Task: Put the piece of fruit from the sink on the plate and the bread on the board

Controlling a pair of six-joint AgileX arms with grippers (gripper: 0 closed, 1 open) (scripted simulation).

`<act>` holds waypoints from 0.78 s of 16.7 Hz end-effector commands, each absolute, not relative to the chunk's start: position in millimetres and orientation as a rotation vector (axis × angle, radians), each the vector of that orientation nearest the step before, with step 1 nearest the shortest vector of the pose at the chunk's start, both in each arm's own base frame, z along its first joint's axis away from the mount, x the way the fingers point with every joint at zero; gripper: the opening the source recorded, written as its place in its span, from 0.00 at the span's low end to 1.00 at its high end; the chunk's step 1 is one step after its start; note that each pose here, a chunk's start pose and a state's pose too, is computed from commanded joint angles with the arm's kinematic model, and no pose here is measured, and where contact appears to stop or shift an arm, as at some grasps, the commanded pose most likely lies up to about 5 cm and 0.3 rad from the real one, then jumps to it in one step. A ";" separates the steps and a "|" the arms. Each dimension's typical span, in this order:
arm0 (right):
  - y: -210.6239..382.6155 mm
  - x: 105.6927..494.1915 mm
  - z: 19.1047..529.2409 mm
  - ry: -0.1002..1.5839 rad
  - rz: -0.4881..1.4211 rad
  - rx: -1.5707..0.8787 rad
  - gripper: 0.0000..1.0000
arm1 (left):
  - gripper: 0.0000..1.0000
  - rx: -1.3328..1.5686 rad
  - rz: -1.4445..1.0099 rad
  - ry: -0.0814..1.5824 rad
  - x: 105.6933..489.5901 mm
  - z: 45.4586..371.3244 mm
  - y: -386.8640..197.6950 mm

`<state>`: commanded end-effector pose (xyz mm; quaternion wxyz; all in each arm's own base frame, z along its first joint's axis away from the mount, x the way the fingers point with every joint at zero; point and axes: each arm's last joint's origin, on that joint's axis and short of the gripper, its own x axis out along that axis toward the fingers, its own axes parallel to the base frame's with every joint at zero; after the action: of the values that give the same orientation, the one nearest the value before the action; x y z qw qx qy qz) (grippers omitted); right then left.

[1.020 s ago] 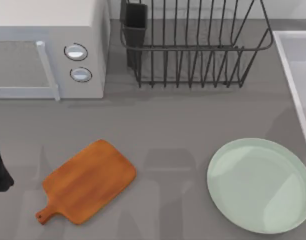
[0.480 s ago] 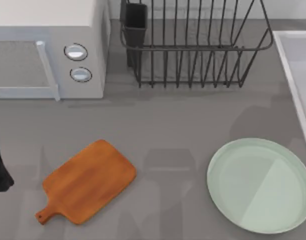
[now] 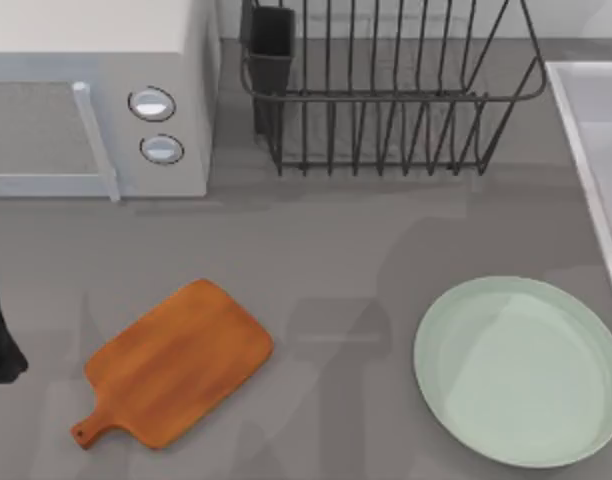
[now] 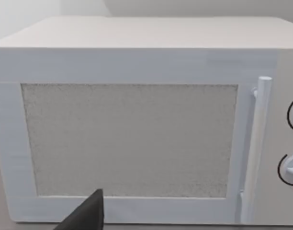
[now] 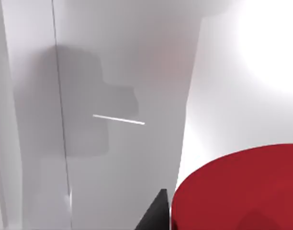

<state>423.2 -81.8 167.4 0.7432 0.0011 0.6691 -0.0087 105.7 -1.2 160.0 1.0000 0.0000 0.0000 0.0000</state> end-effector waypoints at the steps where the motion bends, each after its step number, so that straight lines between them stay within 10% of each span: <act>1: -68.9 421.0 174.4 1.461 -0.018 0.003 0.00 | 1.00 0.000 0.000 0.000 105.7 160.0 -1.2; 13: 102.8 324.5 226.2 1.522 0.004 0.022 0.00 | 1.00 0.000 0.000 0.000 105.7 160.0 -1.2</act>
<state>324.5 102.8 226.2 0.7242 0.0098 0.6895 0.0018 105.7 -1.2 160.0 1.0000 0.0000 0.0000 0.0000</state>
